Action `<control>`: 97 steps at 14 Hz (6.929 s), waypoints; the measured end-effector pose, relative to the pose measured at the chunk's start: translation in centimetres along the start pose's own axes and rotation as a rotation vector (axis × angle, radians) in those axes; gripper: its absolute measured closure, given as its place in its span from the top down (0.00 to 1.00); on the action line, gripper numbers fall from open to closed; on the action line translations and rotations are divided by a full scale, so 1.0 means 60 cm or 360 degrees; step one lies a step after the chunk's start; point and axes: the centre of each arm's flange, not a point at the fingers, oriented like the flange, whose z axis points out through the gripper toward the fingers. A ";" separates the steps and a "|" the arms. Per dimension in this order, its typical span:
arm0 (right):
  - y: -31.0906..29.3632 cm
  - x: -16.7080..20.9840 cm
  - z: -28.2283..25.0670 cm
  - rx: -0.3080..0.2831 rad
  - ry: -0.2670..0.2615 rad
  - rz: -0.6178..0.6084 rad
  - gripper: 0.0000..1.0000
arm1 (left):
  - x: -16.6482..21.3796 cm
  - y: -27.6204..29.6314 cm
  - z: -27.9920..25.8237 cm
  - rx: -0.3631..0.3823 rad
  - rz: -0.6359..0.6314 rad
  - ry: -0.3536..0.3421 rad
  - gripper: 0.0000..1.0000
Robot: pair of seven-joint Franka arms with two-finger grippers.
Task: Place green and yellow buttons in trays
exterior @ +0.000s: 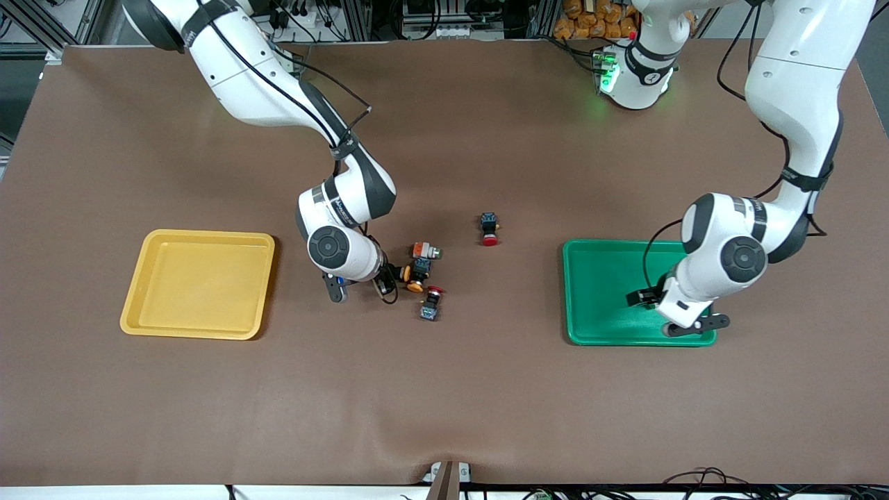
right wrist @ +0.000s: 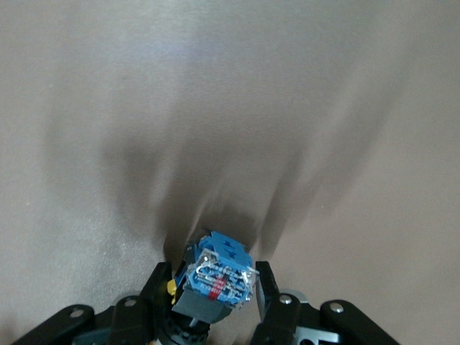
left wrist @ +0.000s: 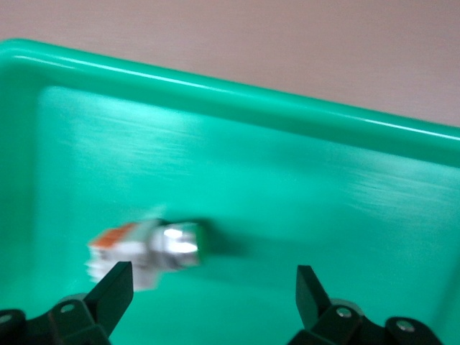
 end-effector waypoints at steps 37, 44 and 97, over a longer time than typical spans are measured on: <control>0.216 0.812 -0.127 -0.0203 -0.0058 -0.1507 0.98 | -0.390 0.722 0.049 -0.0227 0.0404 0.0040 1.00; 0.179 0.744 -0.179 -0.0304 -0.0190 -0.1329 1.00 | -0.393 0.729 0.075 -0.0213 0.0365 0.0043 1.00; -0.024 -0.132 0.023 0.0125 0.0163 -0.1687 0.52 | 0.031 -0.003 -0.301 0.0082 0.0110 0.0208 1.00</control>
